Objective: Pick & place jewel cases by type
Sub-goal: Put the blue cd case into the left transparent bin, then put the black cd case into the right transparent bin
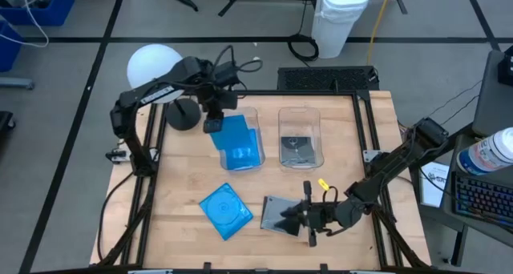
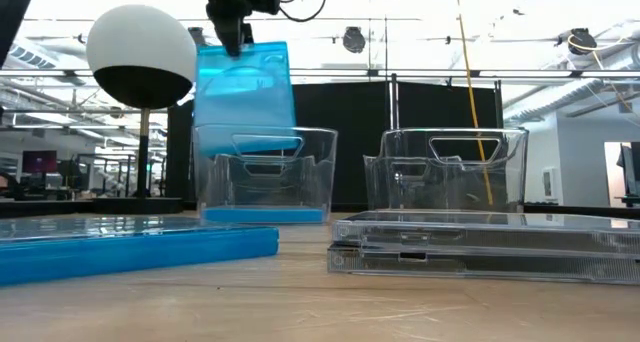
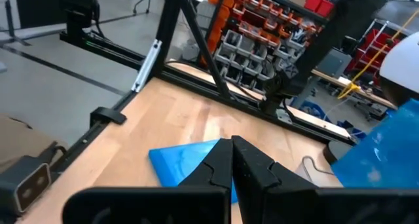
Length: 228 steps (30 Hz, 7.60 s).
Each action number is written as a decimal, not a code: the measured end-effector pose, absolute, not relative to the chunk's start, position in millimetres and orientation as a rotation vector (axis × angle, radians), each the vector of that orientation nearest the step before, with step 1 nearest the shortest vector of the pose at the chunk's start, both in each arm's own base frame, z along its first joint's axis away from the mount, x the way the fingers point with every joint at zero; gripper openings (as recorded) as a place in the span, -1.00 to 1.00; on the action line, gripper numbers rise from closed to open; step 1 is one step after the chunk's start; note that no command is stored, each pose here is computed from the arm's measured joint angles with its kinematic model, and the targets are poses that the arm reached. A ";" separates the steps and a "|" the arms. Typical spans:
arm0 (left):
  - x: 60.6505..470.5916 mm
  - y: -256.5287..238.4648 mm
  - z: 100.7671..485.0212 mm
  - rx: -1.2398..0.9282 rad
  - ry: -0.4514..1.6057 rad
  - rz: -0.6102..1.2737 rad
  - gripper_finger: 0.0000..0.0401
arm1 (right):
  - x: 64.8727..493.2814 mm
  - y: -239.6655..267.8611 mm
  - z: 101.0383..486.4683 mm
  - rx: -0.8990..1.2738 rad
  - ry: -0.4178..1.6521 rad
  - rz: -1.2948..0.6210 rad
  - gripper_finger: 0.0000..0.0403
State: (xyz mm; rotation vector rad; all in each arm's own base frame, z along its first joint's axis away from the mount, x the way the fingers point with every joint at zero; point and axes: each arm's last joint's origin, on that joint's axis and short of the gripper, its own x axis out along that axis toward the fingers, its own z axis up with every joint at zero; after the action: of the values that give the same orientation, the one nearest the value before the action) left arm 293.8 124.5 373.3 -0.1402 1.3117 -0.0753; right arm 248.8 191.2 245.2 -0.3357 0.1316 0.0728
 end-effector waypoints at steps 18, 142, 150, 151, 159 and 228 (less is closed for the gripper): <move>305.5 140.5 366.9 -0.145 1.261 -0.168 -0.76 | 244.7 192.0 245.9 -0.384 0.148 0.088 -1.00; 342.8 -174.8 151.6 0.343 0.653 -0.318 -0.96 | 227.7 174.4 213.3 -0.087 0.488 -0.128 -1.00; 370.8 -166.7 142.6 0.375 0.761 -0.200 -0.92 | 188.0 185.7 208.5 0.127 0.664 -0.104 -1.00; 372.8 -165.0 141.8 0.373 0.765 -0.197 -0.92 | 183.9 185.6 205.0 0.147 0.706 -0.114 -1.00; 378.6 -146.0 140.8 0.308 0.815 -0.165 -0.93 | 170.5 194.0 186.8 0.246 0.876 -0.137 -1.00; 371.8 -139.1 153.7 0.513 0.838 -0.231 -0.98 | 176.7 155.1 188.7 0.422 1.044 -0.377 -0.23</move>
State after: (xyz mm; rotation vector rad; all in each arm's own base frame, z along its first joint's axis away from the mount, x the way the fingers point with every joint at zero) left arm 371.8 -139.1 153.7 0.5128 0.8378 -0.2314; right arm 176.7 155.1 188.7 0.4220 1.0444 -0.3774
